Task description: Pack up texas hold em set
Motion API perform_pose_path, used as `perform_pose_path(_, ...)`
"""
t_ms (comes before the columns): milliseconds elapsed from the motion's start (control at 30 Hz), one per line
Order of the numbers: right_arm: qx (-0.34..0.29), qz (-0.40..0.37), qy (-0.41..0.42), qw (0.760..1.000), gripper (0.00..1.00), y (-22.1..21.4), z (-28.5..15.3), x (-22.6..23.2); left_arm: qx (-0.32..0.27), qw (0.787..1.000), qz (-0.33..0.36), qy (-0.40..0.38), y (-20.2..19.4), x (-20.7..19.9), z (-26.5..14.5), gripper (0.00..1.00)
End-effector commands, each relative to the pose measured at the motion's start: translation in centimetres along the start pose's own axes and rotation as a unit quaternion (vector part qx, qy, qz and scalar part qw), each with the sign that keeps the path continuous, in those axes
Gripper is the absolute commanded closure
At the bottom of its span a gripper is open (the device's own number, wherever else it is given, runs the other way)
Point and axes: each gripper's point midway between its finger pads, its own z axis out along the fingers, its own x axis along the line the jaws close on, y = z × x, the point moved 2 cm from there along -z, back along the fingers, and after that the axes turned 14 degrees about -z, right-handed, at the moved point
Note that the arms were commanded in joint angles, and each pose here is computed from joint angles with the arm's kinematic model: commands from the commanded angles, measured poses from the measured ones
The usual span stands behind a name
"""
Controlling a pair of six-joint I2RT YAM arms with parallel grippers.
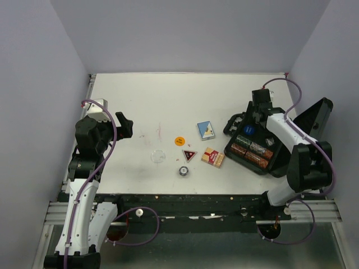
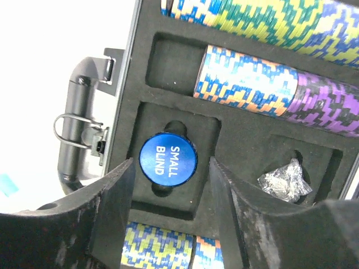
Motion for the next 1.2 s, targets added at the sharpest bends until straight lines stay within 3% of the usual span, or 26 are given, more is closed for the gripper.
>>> perform_pose_path(0,-0.027,0.01,-0.011,1.0,0.42,1.2,-0.9,-0.8,0.003,1.0,0.004,0.008,-0.3,0.4,0.1,0.01)
perform_pose_path(167,-0.01,0.007,-0.006,1.0,0.57,0.7,0.0,-0.4,0.003,1.0,0.004,0.007,-0.3,0.3,0.0,0.01)
perform_pose_path(367,0.008,0.004,-0.015,1.0,0.61,-0.3,1.4,-0.2,0.003,1.0,0.004,0.006,-0.3,0.3,0.0,0.01)
perform_pose_path(800,0.063,0.003,-0.001,0.998,0.62,-4.0,4.3,0.9,0.001,1.0,0.004,0.003,-0.2,0.2,-0.1,0.01)
perform_pose_path(1000,0.053,0.009,0.002,0.999,0.6,-3.3,3.5,0.7,0.001,1.0,0.004,0.005,-0.2,0.2,0.0,0.01)
perform_pose_path(1167,0.029,0.012,0.005,0.999,0.52,-1.4,1.7,0.4,0.0,1.0,0.004,0.005,-0.1,0.2,-0.1,0.01)
